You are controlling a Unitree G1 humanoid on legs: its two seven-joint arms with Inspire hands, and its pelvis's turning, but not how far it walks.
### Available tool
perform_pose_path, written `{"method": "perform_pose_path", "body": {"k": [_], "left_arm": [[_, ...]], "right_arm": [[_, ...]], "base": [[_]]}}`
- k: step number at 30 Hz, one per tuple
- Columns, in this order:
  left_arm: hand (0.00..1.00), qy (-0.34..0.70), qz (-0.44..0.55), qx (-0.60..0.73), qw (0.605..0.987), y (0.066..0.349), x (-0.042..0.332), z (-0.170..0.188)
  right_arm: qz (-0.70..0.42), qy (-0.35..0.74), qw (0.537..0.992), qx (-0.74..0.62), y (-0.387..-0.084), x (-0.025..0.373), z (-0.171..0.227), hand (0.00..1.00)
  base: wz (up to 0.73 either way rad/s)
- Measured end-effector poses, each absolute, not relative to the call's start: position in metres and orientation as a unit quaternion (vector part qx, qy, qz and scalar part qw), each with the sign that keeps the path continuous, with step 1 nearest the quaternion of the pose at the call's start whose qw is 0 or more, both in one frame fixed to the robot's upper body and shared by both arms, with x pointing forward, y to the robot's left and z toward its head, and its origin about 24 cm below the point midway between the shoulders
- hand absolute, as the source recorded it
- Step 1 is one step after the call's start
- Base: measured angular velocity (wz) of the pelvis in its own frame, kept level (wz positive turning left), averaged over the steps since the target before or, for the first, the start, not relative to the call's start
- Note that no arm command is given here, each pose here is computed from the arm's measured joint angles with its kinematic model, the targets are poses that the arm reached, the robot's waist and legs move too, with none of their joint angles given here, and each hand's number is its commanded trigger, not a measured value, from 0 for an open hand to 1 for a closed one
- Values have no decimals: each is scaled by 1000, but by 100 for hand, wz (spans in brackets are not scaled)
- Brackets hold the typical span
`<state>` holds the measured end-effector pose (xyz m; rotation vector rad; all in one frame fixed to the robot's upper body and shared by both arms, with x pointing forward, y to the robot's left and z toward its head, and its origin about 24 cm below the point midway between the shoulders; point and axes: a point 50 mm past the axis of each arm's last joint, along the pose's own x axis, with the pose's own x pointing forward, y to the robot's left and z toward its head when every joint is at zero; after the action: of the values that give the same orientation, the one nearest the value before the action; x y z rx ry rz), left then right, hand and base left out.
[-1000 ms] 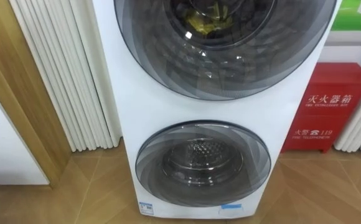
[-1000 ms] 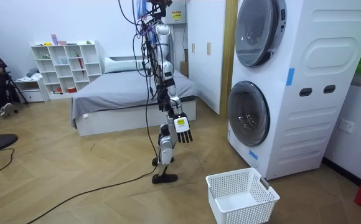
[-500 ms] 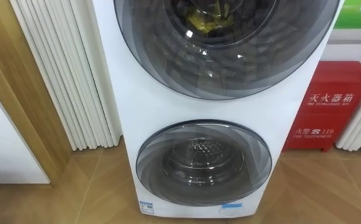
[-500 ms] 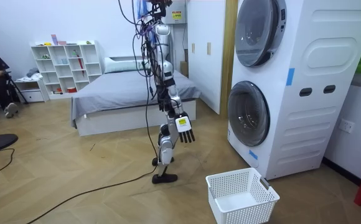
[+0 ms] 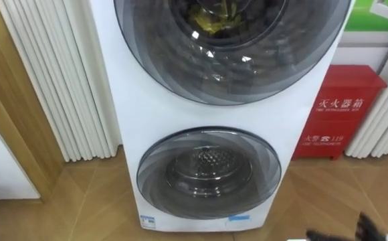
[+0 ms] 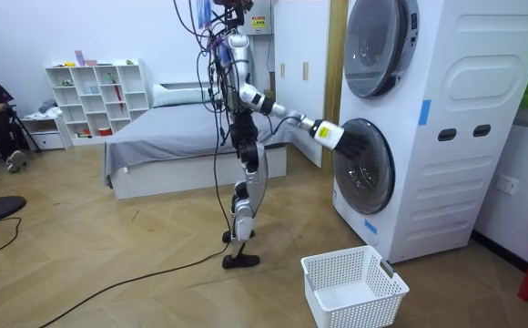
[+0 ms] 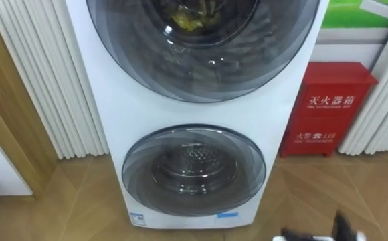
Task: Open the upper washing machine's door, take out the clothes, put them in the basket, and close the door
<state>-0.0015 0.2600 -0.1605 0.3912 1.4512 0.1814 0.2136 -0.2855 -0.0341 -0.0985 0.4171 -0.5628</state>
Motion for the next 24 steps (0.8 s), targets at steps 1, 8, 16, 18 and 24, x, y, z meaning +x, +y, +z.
{"method": "perform_pose_path", "body": {"k": [1,8,16,18,24], "left_arm": [[0,659,84,177,727,260,-2,-160],[0,641,86,182,740,262,5,-158],[0,655,104,200,722,274,-5,-155],[0,657,86,202,721,270,0,-157],[0,658,64,213,720,266,8,-158]], "right_arm": [[-278,188,941,-48,-285,217,-27,0],[-274,80,957,-54,-289,248,23,0],[-231,5,971,-66,-269,284,63,0],[-268,0,961,-67,-278,283,67,0],[-252,-53,966,-35,-266,307,100,0]], "base": [[-7],[-5],[-29],[55],[15]]}}
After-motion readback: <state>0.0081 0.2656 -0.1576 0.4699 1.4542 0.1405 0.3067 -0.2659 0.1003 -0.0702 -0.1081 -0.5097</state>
